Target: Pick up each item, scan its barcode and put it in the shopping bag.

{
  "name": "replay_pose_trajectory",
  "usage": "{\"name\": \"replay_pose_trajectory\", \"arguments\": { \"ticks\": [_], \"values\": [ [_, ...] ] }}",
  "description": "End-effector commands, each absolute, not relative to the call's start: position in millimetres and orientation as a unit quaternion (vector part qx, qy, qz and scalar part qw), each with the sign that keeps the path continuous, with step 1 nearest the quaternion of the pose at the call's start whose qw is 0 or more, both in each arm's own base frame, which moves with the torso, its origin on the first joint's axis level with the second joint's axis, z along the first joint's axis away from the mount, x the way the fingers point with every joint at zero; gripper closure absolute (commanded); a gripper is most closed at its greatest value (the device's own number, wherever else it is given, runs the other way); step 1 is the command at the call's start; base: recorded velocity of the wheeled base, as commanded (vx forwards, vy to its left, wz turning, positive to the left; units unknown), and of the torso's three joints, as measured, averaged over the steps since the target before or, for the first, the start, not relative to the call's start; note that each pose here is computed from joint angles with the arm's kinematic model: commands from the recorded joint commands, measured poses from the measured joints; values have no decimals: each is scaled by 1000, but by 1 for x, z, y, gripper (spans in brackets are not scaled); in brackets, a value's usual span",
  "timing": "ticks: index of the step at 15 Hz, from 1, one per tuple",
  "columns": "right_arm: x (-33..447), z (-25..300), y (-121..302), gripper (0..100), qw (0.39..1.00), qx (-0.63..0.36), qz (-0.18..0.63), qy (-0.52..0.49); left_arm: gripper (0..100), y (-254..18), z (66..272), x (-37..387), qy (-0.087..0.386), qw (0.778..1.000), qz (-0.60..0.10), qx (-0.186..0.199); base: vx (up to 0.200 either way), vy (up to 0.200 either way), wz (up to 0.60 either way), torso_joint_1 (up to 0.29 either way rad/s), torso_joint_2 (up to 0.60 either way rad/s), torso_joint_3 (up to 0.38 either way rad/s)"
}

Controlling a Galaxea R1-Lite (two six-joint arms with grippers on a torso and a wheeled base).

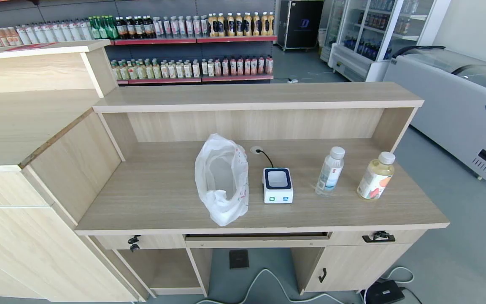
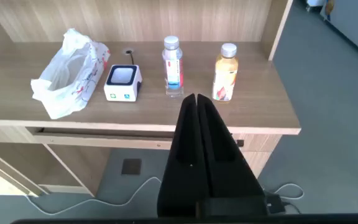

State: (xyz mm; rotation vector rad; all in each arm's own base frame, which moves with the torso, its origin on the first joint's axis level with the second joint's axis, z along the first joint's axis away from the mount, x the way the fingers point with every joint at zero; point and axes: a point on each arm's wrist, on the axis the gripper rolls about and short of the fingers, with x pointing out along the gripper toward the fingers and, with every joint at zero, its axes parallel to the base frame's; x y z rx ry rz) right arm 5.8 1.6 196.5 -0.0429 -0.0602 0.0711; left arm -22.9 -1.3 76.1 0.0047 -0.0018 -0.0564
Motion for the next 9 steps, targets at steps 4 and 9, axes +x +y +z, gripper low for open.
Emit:
{"name": "replay_pose_trajectory", "arguments": {
  "ticks": [4, 9],
  "values": [
    [139, 203, -12, 0, 997, -4, -15, 78, 0, -1, 76, -23, -1, 1000, -28, 2, 0, 0, 0, 0, 0, 0],
    [218, 154, -34, 0, 992, -30, -35, 114, 0, -1, 76, -23, -1, 1000, -28, 2, 0, 0, 0, 0, 0, 0]
  ]
}}
